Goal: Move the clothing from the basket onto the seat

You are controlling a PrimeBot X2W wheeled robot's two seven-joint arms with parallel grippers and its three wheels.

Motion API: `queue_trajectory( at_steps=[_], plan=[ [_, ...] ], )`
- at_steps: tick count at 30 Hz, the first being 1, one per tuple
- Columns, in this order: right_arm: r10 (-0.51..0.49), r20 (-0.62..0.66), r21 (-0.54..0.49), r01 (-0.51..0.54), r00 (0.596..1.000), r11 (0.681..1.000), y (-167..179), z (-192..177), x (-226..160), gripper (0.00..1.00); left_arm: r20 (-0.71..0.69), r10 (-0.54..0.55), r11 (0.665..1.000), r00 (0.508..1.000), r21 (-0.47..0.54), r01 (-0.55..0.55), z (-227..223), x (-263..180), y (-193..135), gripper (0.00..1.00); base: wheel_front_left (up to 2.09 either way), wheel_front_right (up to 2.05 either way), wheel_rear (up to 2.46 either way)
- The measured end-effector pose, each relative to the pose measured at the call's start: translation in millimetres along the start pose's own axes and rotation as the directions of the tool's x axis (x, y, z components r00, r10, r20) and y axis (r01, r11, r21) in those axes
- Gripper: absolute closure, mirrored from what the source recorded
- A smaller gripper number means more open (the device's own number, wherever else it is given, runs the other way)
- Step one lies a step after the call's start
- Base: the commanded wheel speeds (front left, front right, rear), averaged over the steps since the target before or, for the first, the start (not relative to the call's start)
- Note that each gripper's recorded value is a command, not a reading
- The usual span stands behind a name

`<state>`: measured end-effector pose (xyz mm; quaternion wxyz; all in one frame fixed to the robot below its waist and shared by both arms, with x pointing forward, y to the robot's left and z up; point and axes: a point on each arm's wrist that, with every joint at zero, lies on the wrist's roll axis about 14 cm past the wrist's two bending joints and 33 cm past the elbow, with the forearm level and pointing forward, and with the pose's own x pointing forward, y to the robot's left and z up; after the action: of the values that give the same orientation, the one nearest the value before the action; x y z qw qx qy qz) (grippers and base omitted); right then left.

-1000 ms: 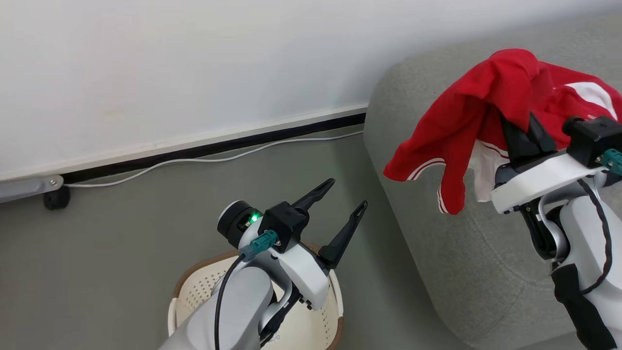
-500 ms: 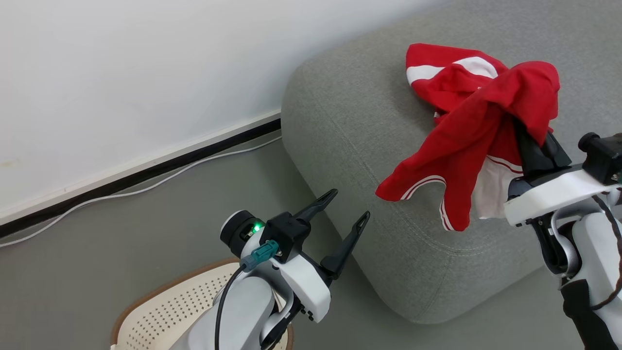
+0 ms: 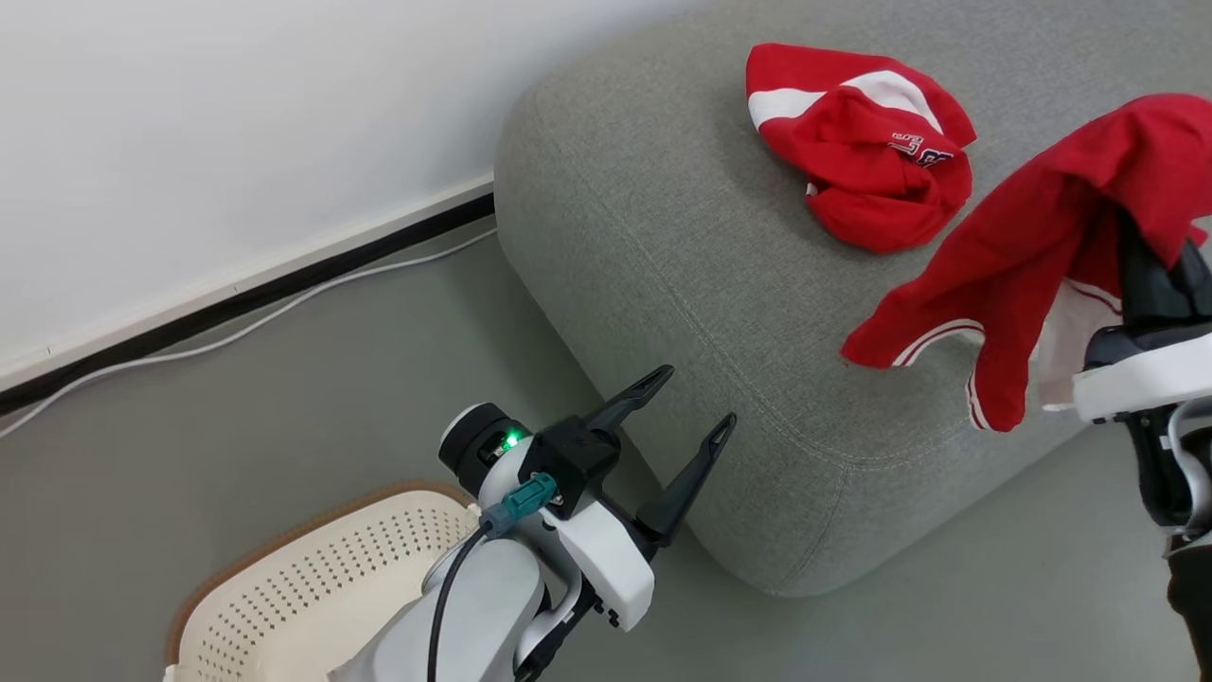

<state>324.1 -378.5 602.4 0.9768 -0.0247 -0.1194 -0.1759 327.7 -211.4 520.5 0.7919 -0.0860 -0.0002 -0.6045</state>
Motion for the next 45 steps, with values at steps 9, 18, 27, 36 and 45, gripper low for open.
queue_trajectory(
  at_steps=[9, 18, 27, 36, 45],
  plan=[
    [-0.045, 0.041, -0.133, 0.05, 0.998, 0.99, -18.2, 13.8, 43.8, 1.0, -0.007, 0.0, 0.999, 1.0, -0.045, 0.0, -20.0, -2.2, 17.0, 0.0, 0.0, 0.0, 0.0],
    [-0.086, 0.075, -0.26, 0.103, 0.993, 0.96, -34.1, 25.3, 108.3, 1.0, -0.031, 0.001, 0.998, 1.0, -0.064, -0.003, -45.7, -8.9, 41.9, 0.0, 0.0, 0.0, 0.0],
    [-0.183, 0.196, -0.3, 0.236, 0.963, 0.924, -52.6, 59.5, 182.0, 1.0, -0.092, 0.038, 0.993, 0.995, -0.108, -0.048, -83.2, -29.8, 73.9, 0.0, 0.0, 0.0, 0.0],
    [-0.338, 0.252, -0.229, 0.395, 0.907, 0.889, -61.3, 49.3, 212.1, 1.0, -0.147, 0.136, 0.98, 0.98, -0.127, -0.155, -105.1, -60.4, 106.4, 0.0, 0.0, 0.0, 0.0],
    [-0.378, 0.021, -0.164, 0.376, 0.925, 0.912, -30.3, -63.8, 228.0, 1.0, -0.215, 0.2, 0.958, 0.956, -0.163, -0.237, -136.1, -89.2, 125.0, 0.0, 0.0, 0.0, 0.0]
  ],
)
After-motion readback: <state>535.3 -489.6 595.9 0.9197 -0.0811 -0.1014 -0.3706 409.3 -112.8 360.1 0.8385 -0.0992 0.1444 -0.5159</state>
